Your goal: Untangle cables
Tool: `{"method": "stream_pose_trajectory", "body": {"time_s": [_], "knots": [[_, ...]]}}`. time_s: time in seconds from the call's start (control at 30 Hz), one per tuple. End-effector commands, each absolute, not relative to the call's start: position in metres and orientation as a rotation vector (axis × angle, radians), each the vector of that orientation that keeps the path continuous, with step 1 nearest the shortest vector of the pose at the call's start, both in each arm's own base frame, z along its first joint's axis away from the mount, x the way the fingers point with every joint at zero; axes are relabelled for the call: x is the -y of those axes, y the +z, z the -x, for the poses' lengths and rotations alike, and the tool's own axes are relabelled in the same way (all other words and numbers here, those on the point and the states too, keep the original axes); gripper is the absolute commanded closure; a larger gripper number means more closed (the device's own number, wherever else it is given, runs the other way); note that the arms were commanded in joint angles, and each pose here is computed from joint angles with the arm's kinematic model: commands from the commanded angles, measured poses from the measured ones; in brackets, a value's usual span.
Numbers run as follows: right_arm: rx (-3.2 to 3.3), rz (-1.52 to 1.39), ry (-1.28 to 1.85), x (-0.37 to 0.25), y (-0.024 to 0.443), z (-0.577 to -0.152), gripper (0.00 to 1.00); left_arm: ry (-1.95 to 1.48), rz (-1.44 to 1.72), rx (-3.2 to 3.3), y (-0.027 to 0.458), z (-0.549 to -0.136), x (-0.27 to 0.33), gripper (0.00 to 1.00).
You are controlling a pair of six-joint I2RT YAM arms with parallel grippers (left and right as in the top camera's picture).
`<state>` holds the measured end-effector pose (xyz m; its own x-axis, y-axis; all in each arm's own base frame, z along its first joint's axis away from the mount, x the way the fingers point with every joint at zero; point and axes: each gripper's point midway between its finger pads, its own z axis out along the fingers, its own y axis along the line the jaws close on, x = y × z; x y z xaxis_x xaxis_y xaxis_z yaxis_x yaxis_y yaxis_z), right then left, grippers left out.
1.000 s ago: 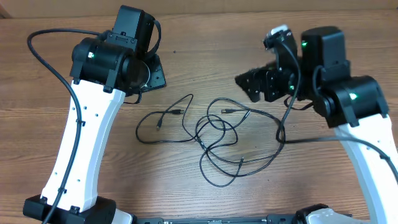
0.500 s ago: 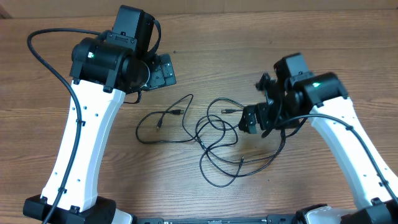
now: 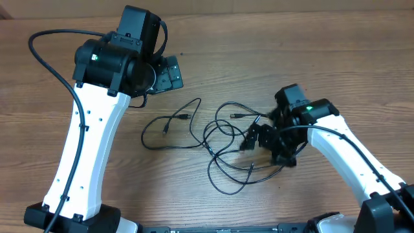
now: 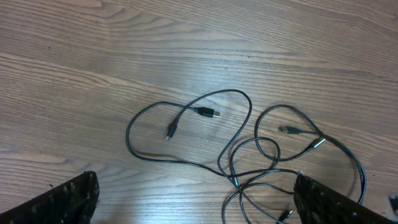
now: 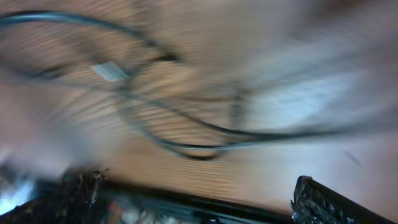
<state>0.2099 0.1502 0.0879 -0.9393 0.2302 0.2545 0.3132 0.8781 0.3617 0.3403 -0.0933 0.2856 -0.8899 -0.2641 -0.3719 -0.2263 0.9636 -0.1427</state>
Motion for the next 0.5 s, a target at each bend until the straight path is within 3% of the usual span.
{"method": "stream_pose_trajectory", "body": {"time_s": [0.0, 0.47], "knots": [[2.907, 0.883, -0.129, -0.117, 0.071, -0.209, 0.0, -0.131, 0.357, -2.702, 0.289, -0.344, 0.092, 0.0], [2.883, 1.481, 0.011, -0.154, 0.044, -0.189, 0.0, -0.131, 0.357, -2.702, 0.289, -0.344, 0.092, 0.0]]}}
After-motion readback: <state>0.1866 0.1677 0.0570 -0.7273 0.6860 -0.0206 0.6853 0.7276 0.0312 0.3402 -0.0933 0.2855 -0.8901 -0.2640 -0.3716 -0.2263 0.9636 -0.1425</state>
